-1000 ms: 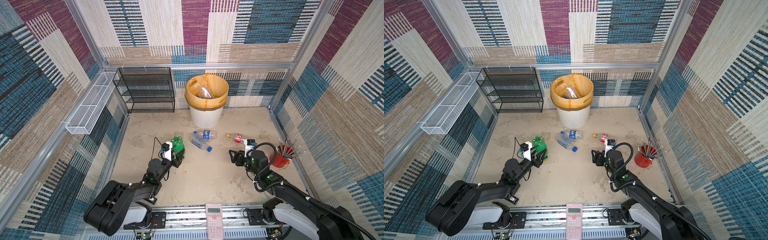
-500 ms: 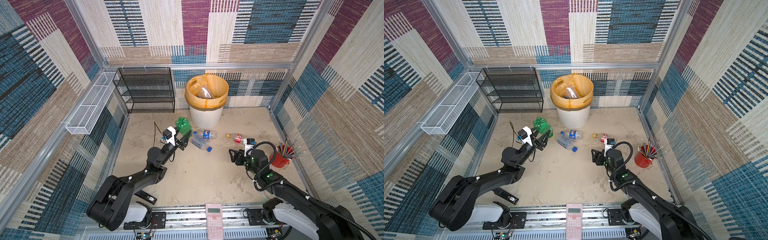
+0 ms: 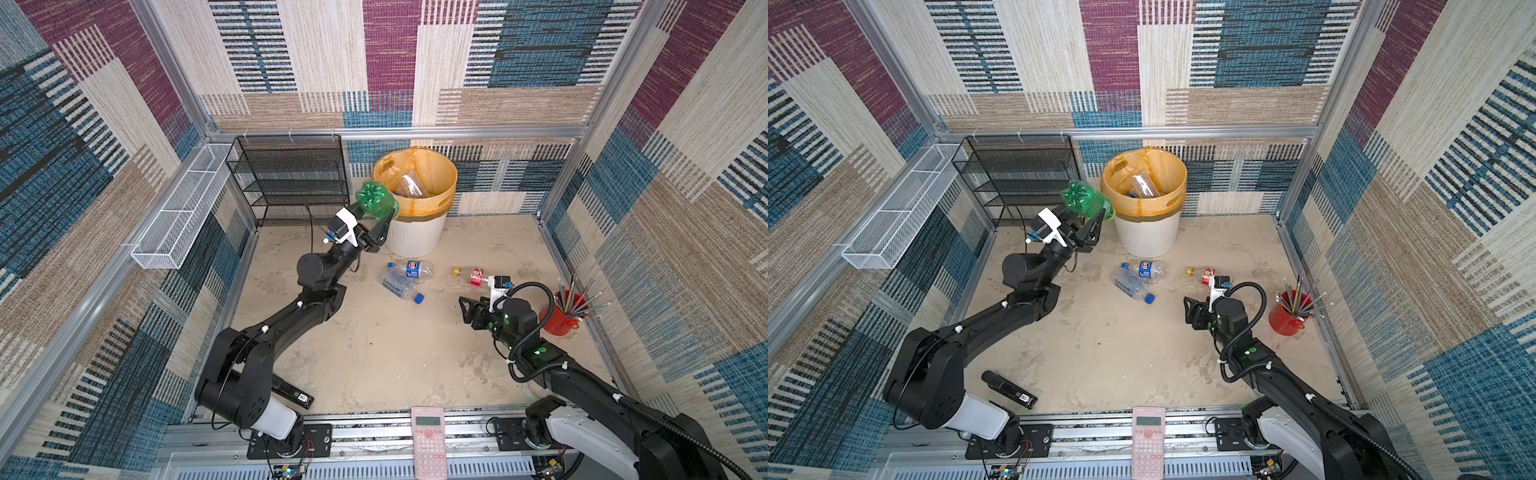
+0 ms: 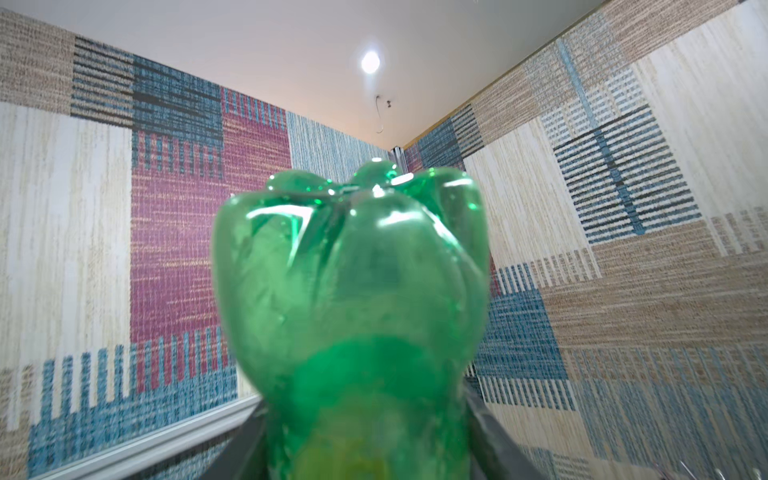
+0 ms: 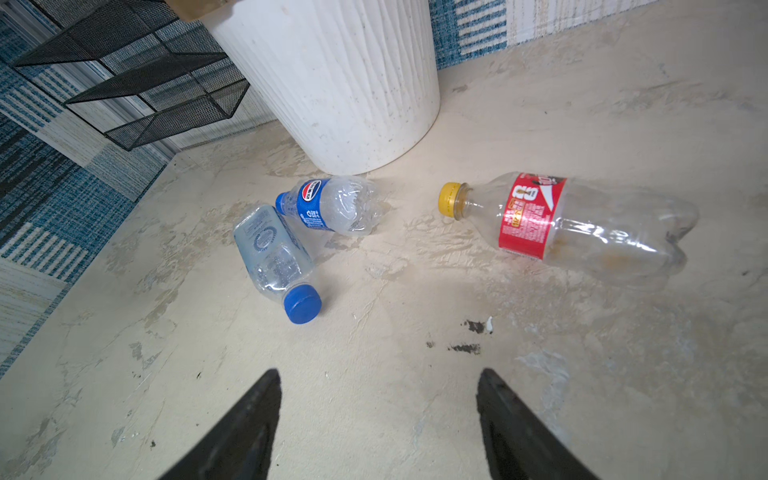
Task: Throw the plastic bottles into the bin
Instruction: 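Swing the left gripper with the green bottle up over the bin, then open the left gripper to drop the green bottle into the bin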
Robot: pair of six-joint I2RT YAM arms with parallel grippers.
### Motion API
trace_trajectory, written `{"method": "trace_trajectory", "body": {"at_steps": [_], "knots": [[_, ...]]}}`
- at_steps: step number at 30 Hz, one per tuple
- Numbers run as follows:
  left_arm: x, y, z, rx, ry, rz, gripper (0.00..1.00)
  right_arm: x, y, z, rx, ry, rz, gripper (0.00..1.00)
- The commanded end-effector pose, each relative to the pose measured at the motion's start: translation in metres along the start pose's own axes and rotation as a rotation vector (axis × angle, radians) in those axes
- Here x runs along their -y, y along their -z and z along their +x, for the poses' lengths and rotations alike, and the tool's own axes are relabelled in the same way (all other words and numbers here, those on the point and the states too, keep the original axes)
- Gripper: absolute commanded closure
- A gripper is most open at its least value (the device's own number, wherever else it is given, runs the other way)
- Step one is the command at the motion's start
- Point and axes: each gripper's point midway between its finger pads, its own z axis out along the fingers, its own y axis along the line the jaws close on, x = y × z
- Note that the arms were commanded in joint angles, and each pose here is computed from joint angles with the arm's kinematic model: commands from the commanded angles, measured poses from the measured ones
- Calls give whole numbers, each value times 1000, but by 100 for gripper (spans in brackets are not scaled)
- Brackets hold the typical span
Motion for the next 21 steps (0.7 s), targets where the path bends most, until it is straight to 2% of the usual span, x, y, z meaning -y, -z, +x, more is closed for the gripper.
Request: {"method": "trace_trajectory", "body": {"at_steps": [1, 3, 5, 6, 8, 9, 15, 17, 21], "knots": [[-14, -31, -15, 70, 9, 0, 53, -5, 2, -11, 30, 7, -10, 25], [-30, -64, -4, 20, 41, -5, 56, -6, 4, -15, 36, 7, -13, 25], [-47, -103, 26, -166, 126, -15, 55, -7, 7, -19, 42, 12, -13, 24], [-57, -119, 51, -333, 187, -47, 46, -8, 9, -21, 47, 17, -13, 24], [-64, -142, 61, -519, 206, -54, 32, -8, 13, -24, 52, 21, -7, 24], [-69, -146, 60, -574, 206, -74, 24, -8, 16, -25, 57, 22, -7, 24], [-80, -143, 13, -532, 173, -130, 6, -9, 23, -27, 65, 12, -16, 24], [-72, -140, -27, -377, 128, -113, 5, -9, 22, -25, 53, 14, -16, 24], [-52, -125, -111, -167, 66, -59, 6, -8, 22, -23, 54, 8, -15, 24]]}}
